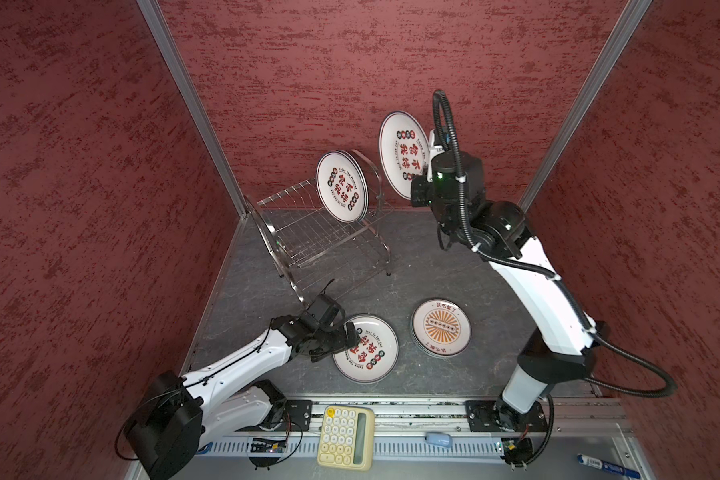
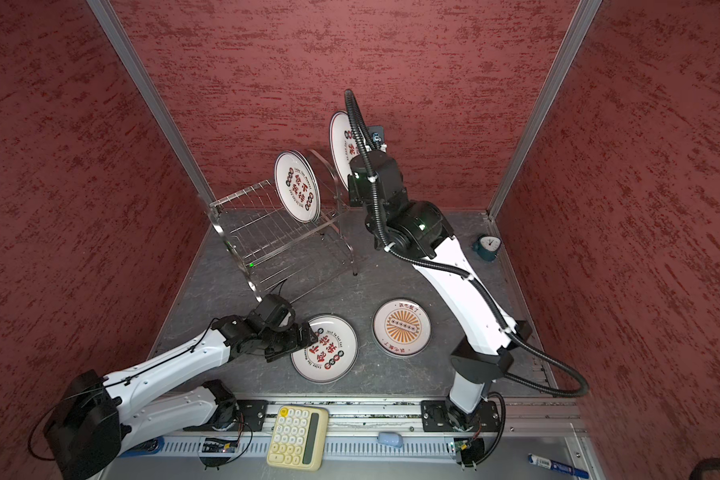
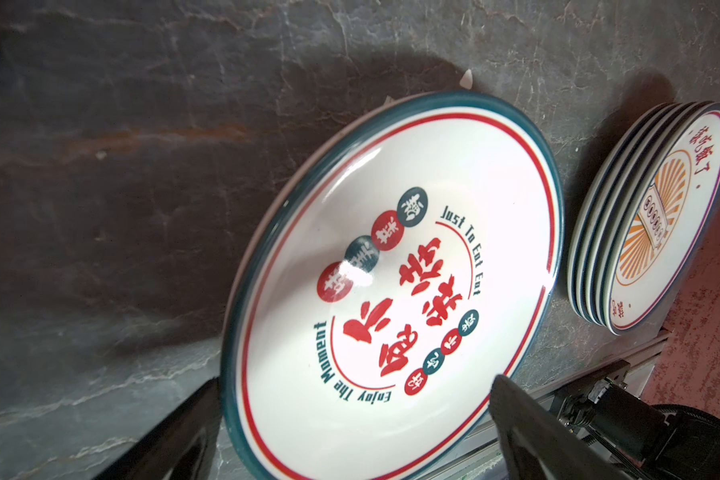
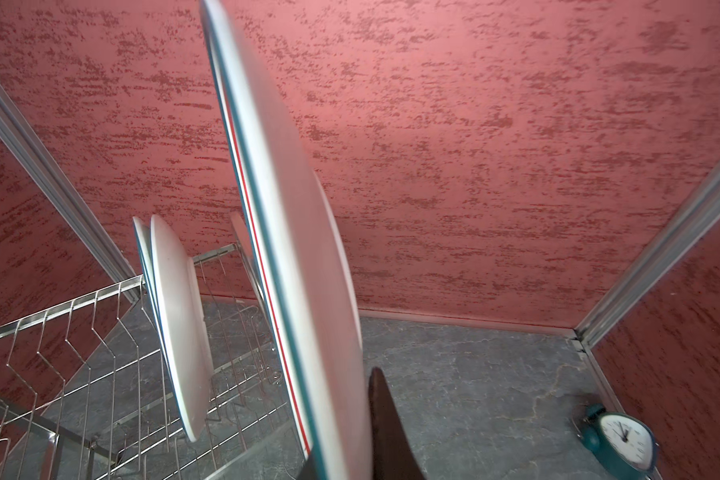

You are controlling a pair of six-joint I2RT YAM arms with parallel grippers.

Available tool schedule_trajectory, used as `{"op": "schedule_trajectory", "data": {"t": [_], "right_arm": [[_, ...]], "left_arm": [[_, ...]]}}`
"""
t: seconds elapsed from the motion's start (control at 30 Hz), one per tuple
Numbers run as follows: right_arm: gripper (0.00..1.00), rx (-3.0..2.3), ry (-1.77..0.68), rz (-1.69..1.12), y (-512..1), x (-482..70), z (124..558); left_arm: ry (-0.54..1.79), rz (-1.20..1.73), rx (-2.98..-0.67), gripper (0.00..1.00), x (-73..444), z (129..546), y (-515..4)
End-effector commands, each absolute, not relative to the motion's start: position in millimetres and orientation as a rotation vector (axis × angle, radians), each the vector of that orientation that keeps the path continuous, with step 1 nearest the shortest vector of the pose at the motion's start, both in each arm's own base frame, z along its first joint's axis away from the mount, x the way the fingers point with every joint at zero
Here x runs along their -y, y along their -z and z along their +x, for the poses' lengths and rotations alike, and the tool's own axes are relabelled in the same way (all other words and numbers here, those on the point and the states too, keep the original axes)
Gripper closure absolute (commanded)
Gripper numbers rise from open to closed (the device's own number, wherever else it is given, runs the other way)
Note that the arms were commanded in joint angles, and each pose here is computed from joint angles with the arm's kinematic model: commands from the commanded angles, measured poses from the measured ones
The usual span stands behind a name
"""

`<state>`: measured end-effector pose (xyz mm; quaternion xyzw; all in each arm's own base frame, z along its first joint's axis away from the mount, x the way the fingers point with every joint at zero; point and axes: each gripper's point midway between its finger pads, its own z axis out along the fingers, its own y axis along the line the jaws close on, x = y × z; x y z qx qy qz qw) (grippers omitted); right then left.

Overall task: Unload the plates from the dish rack
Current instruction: 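Lift the red-patterned plate up out of the rack with the right gripper, then carry the plate over the plate stack while the left gripper grasps its rim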

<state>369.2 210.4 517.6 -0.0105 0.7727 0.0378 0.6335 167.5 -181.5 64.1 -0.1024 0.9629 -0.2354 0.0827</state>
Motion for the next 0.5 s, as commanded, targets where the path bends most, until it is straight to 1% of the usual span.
{"op": "schedule_trajectory", "data": {"t": [0.0,0.1,0.13,0.33,0.47], "right_arm": [[1.00,-1.730,-0.118,0.100,-534.4,-175.0,341.9],[1.00,-1.841,-0.135,0.115,-497.5,-165.9,326.7],[1.00,-1.898,-0.153,0.109,-477.2,-168.9,323.4],[1.00,-2.101,-0.393,0.149,-392.7,-170.0,277.1],[1.00,-2.207,-0.560,0.153,-348.8,-180.5,251.9]], "left_arm": [[0.712,-0.295,-2.812,0.01,181.7,175.5,-83.2],[0.691,-0.295,-2.792,0.01,175.5,175.5,-89.7],[0.692,-0.296,-2.782,0.01,173.7,176.1,-91.9],[0.693,-0.315,-2.738,0.01,164.1,180.7,-100.3],[0.705,-0.322,-2.701,0.00,162.1,185.3,-107.3]]}}
